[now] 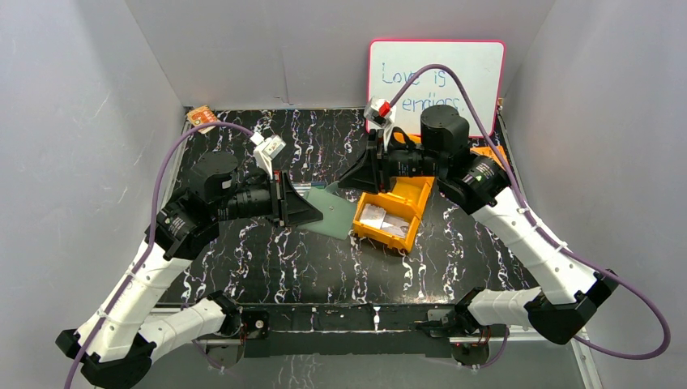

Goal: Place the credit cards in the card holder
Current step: Close the card holder.

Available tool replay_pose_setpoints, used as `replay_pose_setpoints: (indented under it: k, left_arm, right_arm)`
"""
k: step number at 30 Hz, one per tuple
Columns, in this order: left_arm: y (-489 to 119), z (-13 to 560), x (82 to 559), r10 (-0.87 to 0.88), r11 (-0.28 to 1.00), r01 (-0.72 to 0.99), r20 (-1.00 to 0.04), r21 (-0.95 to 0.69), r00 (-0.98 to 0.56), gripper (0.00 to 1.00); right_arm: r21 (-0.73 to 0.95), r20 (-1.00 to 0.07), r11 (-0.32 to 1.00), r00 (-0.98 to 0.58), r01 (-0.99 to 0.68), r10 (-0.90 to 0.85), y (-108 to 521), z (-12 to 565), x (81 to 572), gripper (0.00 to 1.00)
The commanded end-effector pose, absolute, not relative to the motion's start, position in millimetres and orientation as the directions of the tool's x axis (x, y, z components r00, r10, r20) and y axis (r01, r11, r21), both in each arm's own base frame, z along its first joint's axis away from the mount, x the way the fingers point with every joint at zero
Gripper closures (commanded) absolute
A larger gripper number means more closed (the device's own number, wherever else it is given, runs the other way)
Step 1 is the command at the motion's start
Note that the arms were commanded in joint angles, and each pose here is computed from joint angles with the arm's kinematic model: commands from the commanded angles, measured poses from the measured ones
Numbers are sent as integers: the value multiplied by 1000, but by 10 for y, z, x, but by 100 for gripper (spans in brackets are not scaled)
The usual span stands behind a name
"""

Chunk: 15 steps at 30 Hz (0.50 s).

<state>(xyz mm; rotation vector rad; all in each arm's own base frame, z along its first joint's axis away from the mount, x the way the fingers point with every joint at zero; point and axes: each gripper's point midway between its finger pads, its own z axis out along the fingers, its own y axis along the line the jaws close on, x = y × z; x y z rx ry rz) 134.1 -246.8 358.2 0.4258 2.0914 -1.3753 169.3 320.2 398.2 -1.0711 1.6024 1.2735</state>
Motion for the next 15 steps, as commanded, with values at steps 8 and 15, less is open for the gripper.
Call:
replay_pose_setpoints:
  k: [8, 15]
  left_arm:
    - [-2482, 3701, 1276, -52, 367, 592, -651, -717, -757, 100]
    - [-2411, 3570, 1476, -96, 486, 528, -642, -697, -760, 100]
  right_arm:
    - [258, -960, 86, -265, -962, -87, 3166, 4183, 1602, 98]
    - [253, -958, 114, -266, -961, -112, 3112, 4187, 1600, 100]
